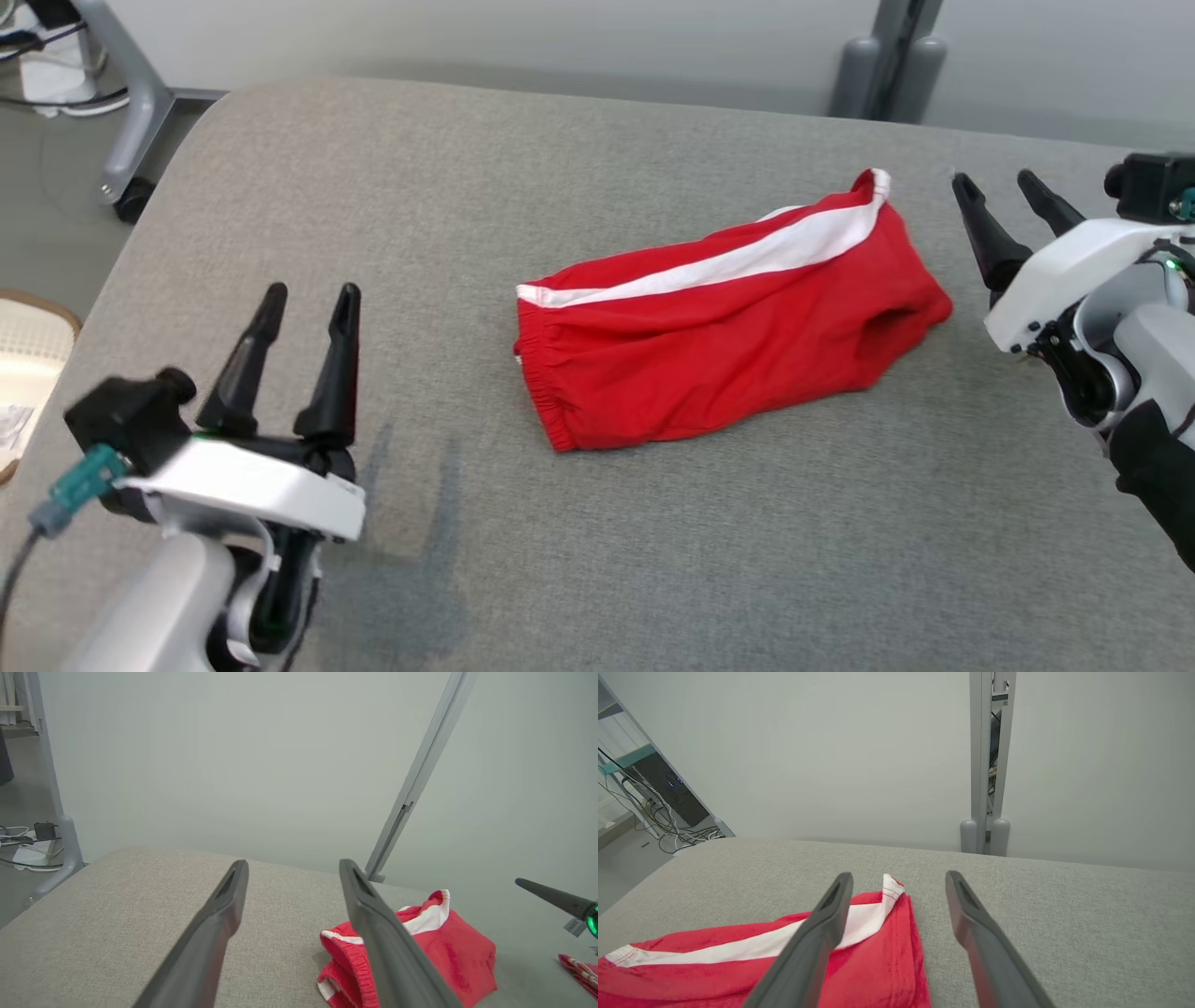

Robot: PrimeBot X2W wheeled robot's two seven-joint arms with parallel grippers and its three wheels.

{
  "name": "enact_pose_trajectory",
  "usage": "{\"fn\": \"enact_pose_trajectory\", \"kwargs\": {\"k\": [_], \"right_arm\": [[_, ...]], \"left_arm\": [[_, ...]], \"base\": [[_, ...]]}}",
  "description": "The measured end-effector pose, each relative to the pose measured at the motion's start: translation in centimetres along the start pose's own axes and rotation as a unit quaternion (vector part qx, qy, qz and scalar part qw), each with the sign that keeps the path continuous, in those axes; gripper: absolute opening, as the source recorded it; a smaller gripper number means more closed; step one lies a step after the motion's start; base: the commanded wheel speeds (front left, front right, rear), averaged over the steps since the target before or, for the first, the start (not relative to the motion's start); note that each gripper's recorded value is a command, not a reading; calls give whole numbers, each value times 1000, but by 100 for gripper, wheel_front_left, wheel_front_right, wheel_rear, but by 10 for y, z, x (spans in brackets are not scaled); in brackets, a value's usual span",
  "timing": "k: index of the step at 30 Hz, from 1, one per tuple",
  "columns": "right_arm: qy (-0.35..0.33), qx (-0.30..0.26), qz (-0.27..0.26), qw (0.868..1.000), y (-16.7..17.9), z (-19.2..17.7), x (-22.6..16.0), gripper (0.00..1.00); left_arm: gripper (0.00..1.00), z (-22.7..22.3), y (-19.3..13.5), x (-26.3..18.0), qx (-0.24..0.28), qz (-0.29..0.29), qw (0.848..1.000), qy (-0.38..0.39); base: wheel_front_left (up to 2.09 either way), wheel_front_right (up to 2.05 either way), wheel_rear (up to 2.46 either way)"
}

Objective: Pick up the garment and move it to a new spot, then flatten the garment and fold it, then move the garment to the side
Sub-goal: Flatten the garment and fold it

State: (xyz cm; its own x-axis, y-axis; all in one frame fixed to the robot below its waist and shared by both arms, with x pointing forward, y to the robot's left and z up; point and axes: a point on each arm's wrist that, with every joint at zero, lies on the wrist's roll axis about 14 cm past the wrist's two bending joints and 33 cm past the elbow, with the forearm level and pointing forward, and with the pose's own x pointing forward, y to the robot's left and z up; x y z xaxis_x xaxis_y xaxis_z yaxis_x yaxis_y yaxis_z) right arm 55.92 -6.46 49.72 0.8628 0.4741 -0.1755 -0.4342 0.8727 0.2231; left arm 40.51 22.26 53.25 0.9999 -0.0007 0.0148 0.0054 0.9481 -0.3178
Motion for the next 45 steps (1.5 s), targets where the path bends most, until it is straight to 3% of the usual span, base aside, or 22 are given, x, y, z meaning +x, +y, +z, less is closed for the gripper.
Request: {"fn": "enact_pose_trajectory", "kwargs": {"k": [8, 17, 23, 30, 31, 32, 33, 34, 40, 45], "right_arm": [[86, 15, -24, 996, -18, -52, 11, 100], [158, 33, -14, 987, -11, -89, 33, 100], [211, 32, -25, 977, -15, -115, 38, 100], [263, 79, -23, 961, -3, -128, 36, 100], [262, 81, -19, 961, 0, -126, 36, 85], [261, 87, -17, 961, 2, -125, 35, 39], [258, 90, -15, 962, 5, -124, 35, 9], [253, 92, -13, 963, 7, -122, 34, 0], [185, 129, -13, 974, 15, -96, 30, 0], [137, 178, -27, 974, 12, -82, 14, 0]], "left_arm": [[100, -25, 4, -33, -10, 46, 999, -4], [100, -42, 10, -56, 0, 69, 998, 1], [100, -47, 13, -58, 2, 78, 997, 1], [100, -54, 10, -60, 3, 73, 997, 7], [100, -54, 9, -60, 2, 71, 997, 6], [100, -54, 7, -61, 2, 69, 998, 5], [100, -54, 7, -61, 2, 67, 998, 4], [100, -53, 6, -61, 3, 65, 998, 3], [100, -51, -4, -60, 5, 44, 999, -3], [100, -51, -17, -59, 3, 22, 1000, -5]], "base": [[0, 0, 0], [0, 0, 0], [0, 0, 0], [0, 0, 0], [0, 0, 0], [0, 0, 0], [0, 0, 0], [0, 0, 0], [0, 0, 0], [0, 0, 0]]}}
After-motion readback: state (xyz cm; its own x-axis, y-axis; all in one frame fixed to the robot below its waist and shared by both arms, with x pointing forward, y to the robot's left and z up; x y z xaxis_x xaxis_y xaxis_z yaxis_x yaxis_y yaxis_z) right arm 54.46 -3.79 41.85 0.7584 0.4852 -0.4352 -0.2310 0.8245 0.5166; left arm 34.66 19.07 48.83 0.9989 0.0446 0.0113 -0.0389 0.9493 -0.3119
